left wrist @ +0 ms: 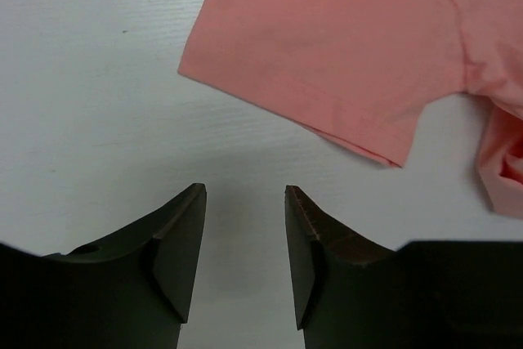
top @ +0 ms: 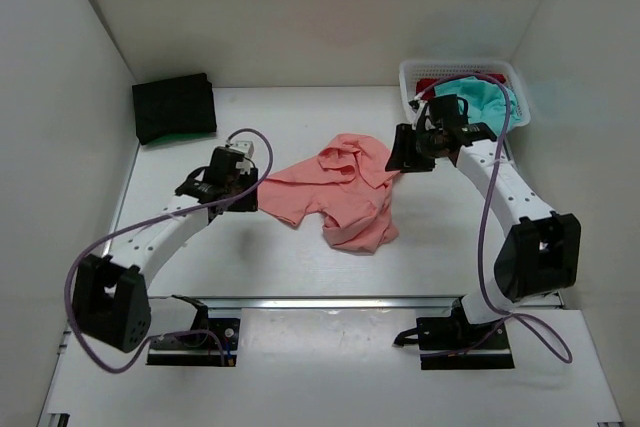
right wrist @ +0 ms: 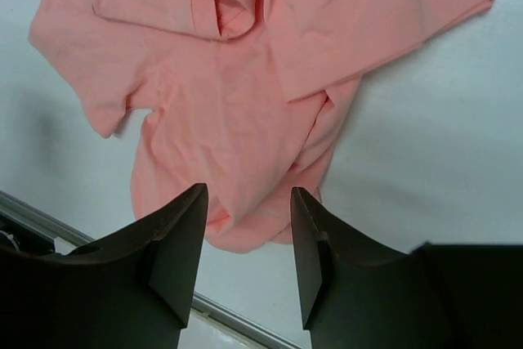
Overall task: Fold and stack the t-shirts
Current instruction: Flatten out the tshirt
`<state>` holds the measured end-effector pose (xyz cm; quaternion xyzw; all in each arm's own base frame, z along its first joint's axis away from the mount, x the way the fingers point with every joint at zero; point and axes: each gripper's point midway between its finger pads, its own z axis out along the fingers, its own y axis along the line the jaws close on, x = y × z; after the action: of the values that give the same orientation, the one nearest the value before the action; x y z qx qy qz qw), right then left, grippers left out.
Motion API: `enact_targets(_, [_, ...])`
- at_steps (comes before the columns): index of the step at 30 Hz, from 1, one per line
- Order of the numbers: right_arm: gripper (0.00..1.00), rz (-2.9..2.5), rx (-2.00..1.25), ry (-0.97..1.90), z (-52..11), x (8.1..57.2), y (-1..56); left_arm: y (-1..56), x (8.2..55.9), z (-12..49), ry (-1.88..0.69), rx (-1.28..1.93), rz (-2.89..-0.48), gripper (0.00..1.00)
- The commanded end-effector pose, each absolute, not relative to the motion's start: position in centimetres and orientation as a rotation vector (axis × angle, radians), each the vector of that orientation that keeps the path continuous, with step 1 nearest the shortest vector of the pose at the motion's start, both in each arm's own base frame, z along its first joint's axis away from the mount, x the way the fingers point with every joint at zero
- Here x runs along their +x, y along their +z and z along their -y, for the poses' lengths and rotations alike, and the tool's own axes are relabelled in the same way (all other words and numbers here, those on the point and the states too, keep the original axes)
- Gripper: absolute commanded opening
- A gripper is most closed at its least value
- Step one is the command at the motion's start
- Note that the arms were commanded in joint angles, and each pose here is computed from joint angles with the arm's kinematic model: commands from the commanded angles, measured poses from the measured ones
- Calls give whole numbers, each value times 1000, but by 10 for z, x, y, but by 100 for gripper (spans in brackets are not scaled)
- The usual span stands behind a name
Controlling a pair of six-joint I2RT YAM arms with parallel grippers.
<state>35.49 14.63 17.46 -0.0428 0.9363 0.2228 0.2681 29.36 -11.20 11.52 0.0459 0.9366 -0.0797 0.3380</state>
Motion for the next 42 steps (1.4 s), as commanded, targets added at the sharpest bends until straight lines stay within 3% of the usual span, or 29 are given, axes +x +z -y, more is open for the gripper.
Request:
enact_targets(1, [43,-2502,-142,650,-151,339,173,107,319,111,-106,46,-2383,55])
enact_targets(12, [42,-2527,-99,728,-147,305,166,44,353,91,56,-142,-2489,70])
enact_targets(17, [42,-2572,-106,725,-139,289,148,23,378,92,24,-161,-2552,72])
enact_targets(21, [46,-2649,-147,694,-134,263,108,19,401,111,-40,-138,-2577,60])
enact_targets(24, [48,-2648,-158,687,-137,256,90,6,390,125,-71,-97,-2631,55])
enact_targets(26, [51,-2625,-174,678,-142,258,83,3,385,128,-53,-72,-2641,36])
enact_targets(27, [51,-2615,-197,682,-148,260,81,2,385,127,-56,-55,-2644,13])
enact_targets(28, [52,-2630,-227,691,-155,258,72,4,385,132,-68,-41,-2645,0])
enact_targets(31, [51,-2626,-315,729,-177,260,58,2,385,129,-87,-59,-2663,0])
enact_targets(33, [26,-2683,-322,732,-183,259,47,3,382,125,-105,-102,-2678,0])
enact_targets(34, [0,-2747,-304,729,-180,255,38,5,384,119,-117,-153,-2685,0])
enact_targets(37, [0,-2749,-239,746,-172,265,44,36,395,108,-149,-229,-2619,0])
enact_targets(42, [0,-2626,-163,544,-134,304,99,126,420,70,-178,-364,-2404,0])
